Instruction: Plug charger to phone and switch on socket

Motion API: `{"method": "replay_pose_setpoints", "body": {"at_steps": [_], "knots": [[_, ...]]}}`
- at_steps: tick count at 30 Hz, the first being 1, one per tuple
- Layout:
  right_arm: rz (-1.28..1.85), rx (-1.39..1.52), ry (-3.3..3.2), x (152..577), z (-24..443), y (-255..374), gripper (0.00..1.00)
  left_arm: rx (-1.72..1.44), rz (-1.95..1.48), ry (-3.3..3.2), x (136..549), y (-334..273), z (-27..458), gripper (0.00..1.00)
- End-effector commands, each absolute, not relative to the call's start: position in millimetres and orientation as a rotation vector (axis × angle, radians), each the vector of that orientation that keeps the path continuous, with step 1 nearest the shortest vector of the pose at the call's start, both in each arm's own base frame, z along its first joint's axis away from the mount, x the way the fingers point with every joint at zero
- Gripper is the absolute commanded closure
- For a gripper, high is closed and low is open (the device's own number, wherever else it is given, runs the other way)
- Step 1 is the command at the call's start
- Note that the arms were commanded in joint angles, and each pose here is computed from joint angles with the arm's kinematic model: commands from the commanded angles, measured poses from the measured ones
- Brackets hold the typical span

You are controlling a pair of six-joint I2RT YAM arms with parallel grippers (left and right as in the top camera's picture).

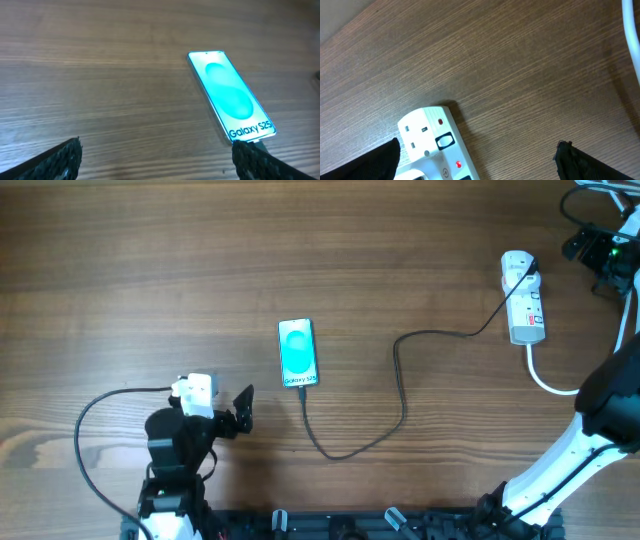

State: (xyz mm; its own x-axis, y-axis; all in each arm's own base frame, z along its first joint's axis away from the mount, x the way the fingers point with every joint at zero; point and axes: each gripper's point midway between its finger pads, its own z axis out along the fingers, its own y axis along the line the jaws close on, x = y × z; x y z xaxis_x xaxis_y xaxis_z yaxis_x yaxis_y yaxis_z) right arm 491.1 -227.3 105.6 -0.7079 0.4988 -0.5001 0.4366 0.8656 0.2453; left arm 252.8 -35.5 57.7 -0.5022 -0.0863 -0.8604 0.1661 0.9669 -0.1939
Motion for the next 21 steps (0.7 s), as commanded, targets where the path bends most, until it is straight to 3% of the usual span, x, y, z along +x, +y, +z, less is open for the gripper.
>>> {"method": "replay_pose_setpoints", "body": {"at_steps": [1, 11, 21], "knots": [[0.147, 0.636, 2.443, 496, 120, -224, 0.0, 0.002, -0.191, 2.073, 245, -18, 59, 0.0], [0.147, 0.636, 2.443, 496, 120, -224, 0.0, 0.004, -0.094, 1.659, 246, -7, 154, 0.0], [0.147, 0.636, 2.443, 496, 120, -224, 0.0, -0.016, -0.069, 1.64, 246, -2, 158, 0.0]]}}
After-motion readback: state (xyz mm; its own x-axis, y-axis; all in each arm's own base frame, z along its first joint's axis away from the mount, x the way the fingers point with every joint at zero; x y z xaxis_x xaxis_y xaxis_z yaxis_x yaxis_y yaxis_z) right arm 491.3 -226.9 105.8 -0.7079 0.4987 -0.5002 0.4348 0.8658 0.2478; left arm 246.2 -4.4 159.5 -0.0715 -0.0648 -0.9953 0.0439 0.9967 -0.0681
